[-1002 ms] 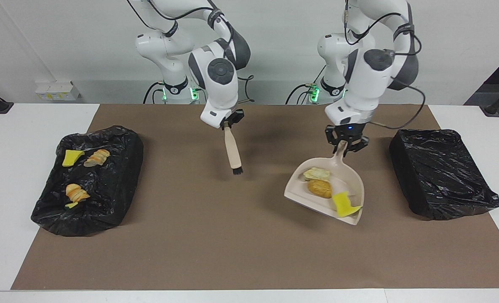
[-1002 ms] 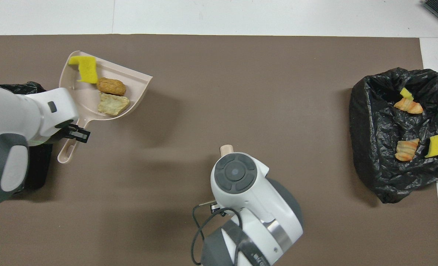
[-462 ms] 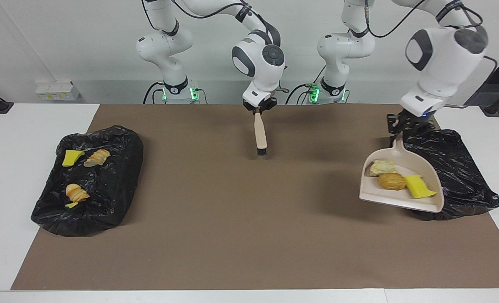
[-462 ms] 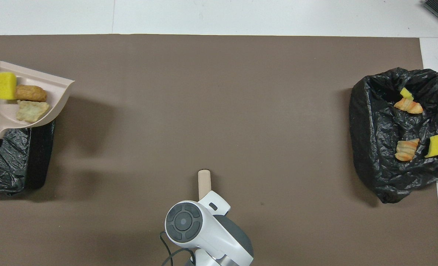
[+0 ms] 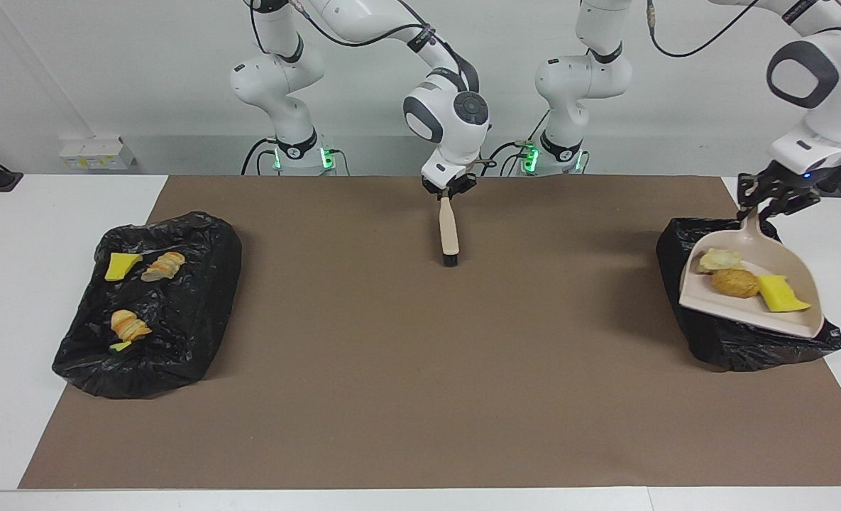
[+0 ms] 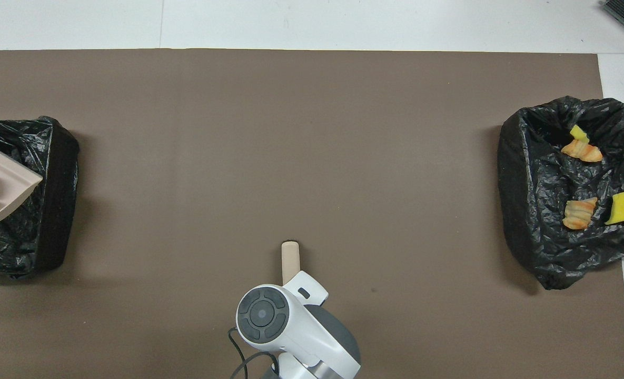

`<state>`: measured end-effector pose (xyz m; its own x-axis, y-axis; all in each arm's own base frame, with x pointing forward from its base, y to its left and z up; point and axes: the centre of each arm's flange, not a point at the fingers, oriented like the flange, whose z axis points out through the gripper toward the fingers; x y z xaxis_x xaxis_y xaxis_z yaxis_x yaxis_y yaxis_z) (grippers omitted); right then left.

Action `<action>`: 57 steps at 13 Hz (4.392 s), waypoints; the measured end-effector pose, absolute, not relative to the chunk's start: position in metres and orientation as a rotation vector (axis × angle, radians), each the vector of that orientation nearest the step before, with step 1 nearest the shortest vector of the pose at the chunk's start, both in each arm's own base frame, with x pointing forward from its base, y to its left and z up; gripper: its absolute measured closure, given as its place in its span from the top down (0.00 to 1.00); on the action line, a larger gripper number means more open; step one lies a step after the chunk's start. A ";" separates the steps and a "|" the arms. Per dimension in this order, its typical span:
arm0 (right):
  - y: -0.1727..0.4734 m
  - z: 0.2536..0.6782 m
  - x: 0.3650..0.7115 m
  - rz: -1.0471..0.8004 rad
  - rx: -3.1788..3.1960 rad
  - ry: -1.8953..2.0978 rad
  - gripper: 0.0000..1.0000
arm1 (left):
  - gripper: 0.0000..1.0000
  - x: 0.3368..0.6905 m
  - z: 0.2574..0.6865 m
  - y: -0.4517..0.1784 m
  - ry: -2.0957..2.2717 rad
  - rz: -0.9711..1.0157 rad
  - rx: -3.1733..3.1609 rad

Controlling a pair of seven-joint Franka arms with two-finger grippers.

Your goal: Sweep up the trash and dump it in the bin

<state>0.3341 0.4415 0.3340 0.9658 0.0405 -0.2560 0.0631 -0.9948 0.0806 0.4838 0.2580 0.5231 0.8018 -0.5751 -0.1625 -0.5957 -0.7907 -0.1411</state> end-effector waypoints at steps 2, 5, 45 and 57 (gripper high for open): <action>0.443 0.353 0.341 -0.399 3.019 0.076 0.85 | 0.31 0.483 0.525 0.263 0.989 0.296 -2.662; 0.435 0.405 0.364 -0.341 3.067 0.051 1.00 | 0.31 0.484 0.529 0.265 1.089 0.467 -2.468; 0.003 0.648 0.528 -0.146 3.113 -0.097 1.00 | 0.31 0.518 0.511 -0.275 0.250 -0.110 -3.160; 0.003 0.648 0.528 -0.146 3.113 -0.097 1.00 | 0.31 0.470 0.369 -0.414 0.056 -0.020 -3.304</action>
<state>0.5276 0.0027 0.6482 0.9937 -0.0633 -0.0927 -0.0611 -0.9978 0.0269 0.4701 -0.4142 0.3689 0.9994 -0.0325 0.0145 -0.0344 -0.9862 0.1617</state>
